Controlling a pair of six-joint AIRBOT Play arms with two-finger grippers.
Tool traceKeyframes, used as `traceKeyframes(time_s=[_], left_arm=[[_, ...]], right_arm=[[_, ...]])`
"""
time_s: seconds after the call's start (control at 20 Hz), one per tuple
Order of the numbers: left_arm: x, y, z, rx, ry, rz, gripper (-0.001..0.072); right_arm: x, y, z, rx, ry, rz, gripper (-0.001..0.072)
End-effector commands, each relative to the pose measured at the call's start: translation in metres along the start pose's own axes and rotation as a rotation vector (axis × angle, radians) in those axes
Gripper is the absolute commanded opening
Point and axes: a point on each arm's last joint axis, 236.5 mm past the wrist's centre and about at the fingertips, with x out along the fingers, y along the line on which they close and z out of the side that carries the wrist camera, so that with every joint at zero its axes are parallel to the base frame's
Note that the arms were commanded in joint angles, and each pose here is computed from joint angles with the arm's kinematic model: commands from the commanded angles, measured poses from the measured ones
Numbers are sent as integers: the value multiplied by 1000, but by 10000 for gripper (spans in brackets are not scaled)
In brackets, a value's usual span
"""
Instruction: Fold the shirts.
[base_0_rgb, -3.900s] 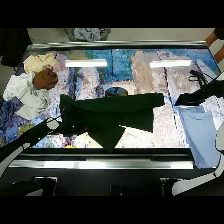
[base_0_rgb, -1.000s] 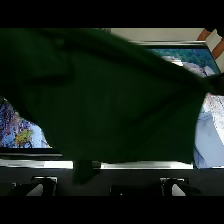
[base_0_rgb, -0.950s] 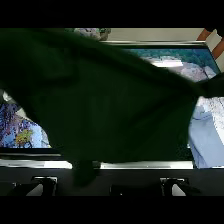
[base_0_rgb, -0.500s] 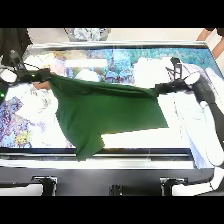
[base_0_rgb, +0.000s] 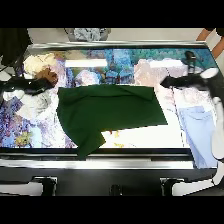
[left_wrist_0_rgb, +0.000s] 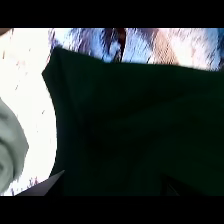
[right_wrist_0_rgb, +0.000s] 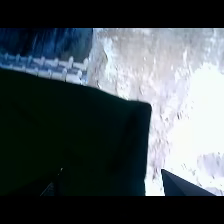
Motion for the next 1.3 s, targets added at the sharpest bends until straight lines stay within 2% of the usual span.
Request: traceKeyframes(time_s=[0.0,0.15,0.25,0.4,0.6,0.65,0.7,0.75,0.85,0.95,1.25], left_arm=[[-12,26,-108,-130,335,-12,609],[12,21,-197,-142,434,-70,591],[31,14,-227,-192,432,-109,591],[52,-2,-236,-246,397,-173,589],[69,-11,-238,-219,386,-155,583],[73,-12,-238,-223,380,-148,499],[76,-11,-235,-219,366,-142,283],[77,-9,-231,-230,348,-135,171],[78,-7,-227,-244,330,-126,30],[77,-8,-226,-241,327,-128,28],[72,-10,-222,-216,308,-135,28]], right_arm=[[-73,-29,-86,32,340,36,681],[-93,-38,-138,44,558,22,680],[-91,-33,-136,49,544,45,680],[-90,-31,-135,51,538,54,681],[-89,-36,-136,48,541,32,681],[-88,-36,-140,52,549,34,681],[-85,-34,-146,52,571,39,681],[-80,-30,-158,39,610,50,682],[-57,-12,-173,9,646,94,692],[-35,-4,-179,-24,639,97,693],[-1,-5,-202,30,701,136,689]])
